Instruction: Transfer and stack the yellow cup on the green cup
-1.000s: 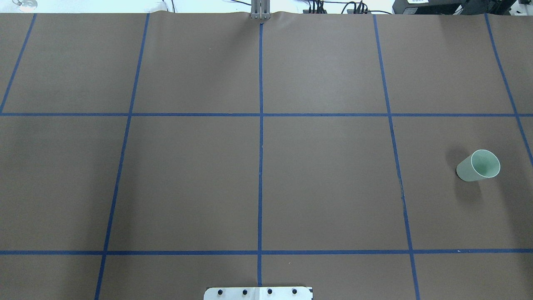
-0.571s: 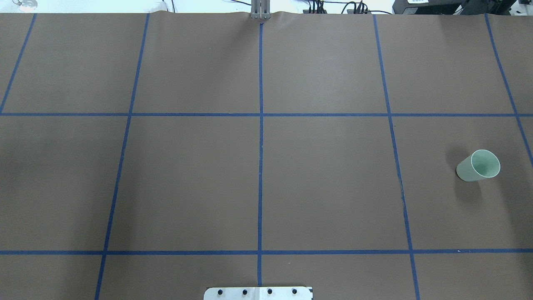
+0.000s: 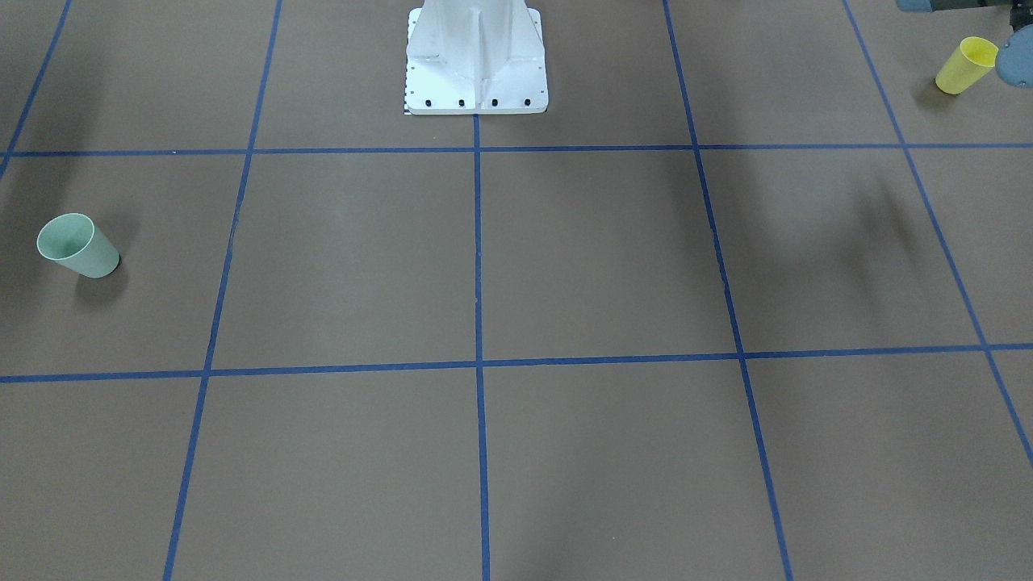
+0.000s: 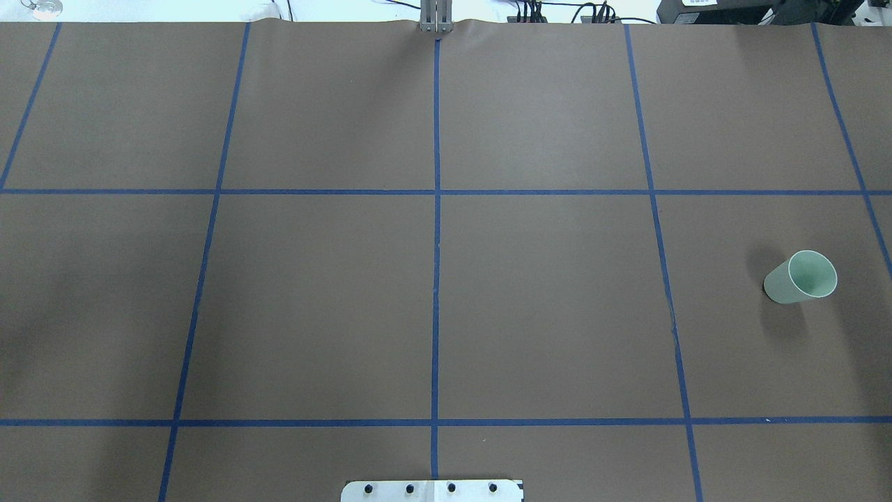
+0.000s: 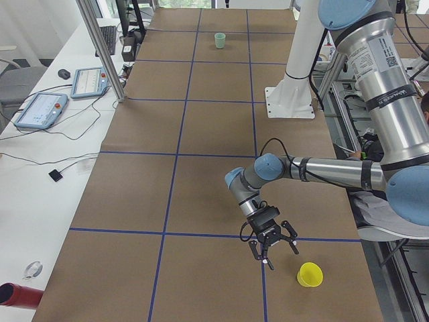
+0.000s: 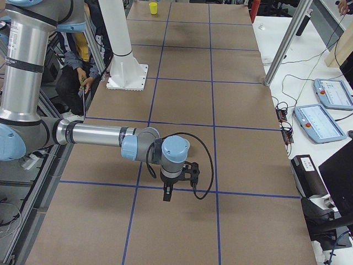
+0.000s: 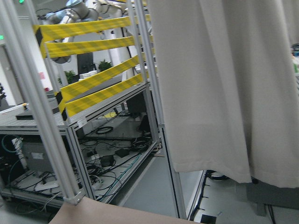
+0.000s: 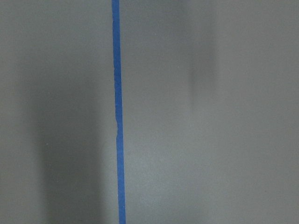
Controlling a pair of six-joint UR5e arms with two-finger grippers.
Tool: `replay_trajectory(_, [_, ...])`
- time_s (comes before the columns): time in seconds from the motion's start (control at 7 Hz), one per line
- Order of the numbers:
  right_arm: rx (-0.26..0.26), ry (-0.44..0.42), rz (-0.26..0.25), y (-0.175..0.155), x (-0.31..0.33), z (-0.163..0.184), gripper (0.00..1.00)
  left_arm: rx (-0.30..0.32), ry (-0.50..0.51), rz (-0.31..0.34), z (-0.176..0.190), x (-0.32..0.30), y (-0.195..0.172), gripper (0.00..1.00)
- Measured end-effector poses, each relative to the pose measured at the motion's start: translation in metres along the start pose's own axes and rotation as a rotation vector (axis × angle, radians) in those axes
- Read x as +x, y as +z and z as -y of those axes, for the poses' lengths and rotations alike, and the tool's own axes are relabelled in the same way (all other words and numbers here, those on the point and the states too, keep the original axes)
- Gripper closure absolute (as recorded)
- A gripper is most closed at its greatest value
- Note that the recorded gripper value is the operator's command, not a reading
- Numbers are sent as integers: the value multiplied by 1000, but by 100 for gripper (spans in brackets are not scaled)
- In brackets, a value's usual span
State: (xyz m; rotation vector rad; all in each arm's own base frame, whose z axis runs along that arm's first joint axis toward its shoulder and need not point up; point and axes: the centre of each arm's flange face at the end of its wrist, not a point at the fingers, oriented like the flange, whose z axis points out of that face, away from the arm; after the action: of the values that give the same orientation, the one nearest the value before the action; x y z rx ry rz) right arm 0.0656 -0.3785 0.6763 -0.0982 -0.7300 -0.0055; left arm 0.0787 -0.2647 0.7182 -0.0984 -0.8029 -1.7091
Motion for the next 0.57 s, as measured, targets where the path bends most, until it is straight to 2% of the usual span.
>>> replay_trajectory(0.29, [3,-3,0,-1,-1,0,0,-4,-76,76,-50,11,-16,0])
replay_trajectory(0.57, [6,-6,1,-2,-2,1,0,30,-109,125,-74,22,5,0])
